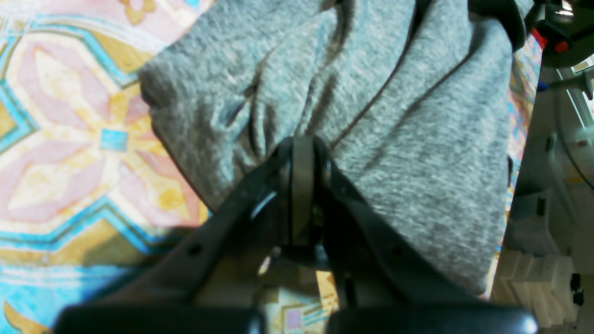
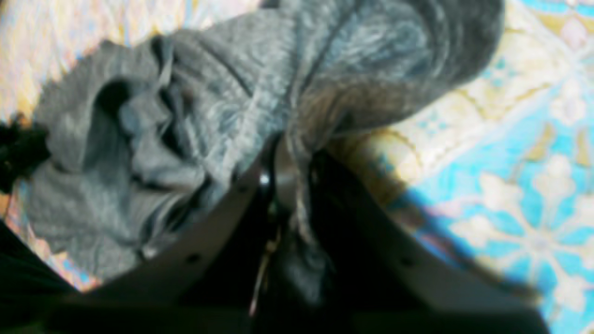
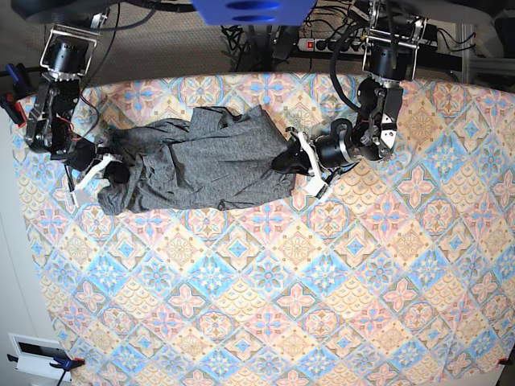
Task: Layout the t-shirt on the table in an organized manner, then fold the t-shirt properly
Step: 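Grasp the bundle's end with the right gripper while the left holds, then fold the held end over the bundle toward the left gripper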
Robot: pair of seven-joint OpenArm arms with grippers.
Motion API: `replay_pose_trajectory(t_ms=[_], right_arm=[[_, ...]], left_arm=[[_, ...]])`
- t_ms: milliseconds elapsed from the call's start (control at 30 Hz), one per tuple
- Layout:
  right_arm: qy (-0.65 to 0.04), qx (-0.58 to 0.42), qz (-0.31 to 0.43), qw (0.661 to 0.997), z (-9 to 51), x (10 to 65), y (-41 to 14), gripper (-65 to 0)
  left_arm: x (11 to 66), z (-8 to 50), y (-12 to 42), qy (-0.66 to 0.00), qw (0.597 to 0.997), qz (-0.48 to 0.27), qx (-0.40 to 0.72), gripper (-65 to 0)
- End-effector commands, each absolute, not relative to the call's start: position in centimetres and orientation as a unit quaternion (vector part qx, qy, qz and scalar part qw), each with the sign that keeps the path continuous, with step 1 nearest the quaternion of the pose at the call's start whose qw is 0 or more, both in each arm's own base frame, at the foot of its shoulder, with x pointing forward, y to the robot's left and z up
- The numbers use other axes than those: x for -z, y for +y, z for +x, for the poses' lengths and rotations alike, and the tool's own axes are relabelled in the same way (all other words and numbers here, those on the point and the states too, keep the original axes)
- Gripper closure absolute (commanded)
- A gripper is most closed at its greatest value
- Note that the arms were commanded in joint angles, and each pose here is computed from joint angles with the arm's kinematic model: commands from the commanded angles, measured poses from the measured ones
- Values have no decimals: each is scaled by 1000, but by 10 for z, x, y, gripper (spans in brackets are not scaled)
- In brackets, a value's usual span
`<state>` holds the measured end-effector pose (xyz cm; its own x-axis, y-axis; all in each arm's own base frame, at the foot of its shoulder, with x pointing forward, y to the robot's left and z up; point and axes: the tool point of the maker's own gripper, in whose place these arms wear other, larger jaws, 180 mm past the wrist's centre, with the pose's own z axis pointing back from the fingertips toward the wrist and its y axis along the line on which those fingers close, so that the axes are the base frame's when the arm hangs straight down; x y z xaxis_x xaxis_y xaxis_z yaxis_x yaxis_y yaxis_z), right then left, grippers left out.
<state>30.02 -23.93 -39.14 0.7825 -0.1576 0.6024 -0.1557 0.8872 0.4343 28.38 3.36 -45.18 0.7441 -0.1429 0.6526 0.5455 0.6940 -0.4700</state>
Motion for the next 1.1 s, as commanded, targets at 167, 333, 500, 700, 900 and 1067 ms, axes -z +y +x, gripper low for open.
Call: replay_pose_trajectory(t_ms=[167,333,500,700,900,1067], right_arm=[[-398,-60,247,881,298,344,-197,0],[-427,-96,256,862,284,319,-163,0],[-439,-141,270,845,268,299,-128,0],[-395,-121,310,856,257,313,-91,0],[-380,-126,366,840,249,313,-41,0],[-385,-127,342,848,255,319,-34,0]], left_arm=[[481,270,63,-238,909,-264,216,0],[481,270,64,-238,910,-262,218,0],[481,270,64,-238,910,-261,218,0],[481,270,64,-238,910,-261,218,0],[481,270,64,-238,910,-263,216,0],[481,269,63,-237,910,-264,215,0]])
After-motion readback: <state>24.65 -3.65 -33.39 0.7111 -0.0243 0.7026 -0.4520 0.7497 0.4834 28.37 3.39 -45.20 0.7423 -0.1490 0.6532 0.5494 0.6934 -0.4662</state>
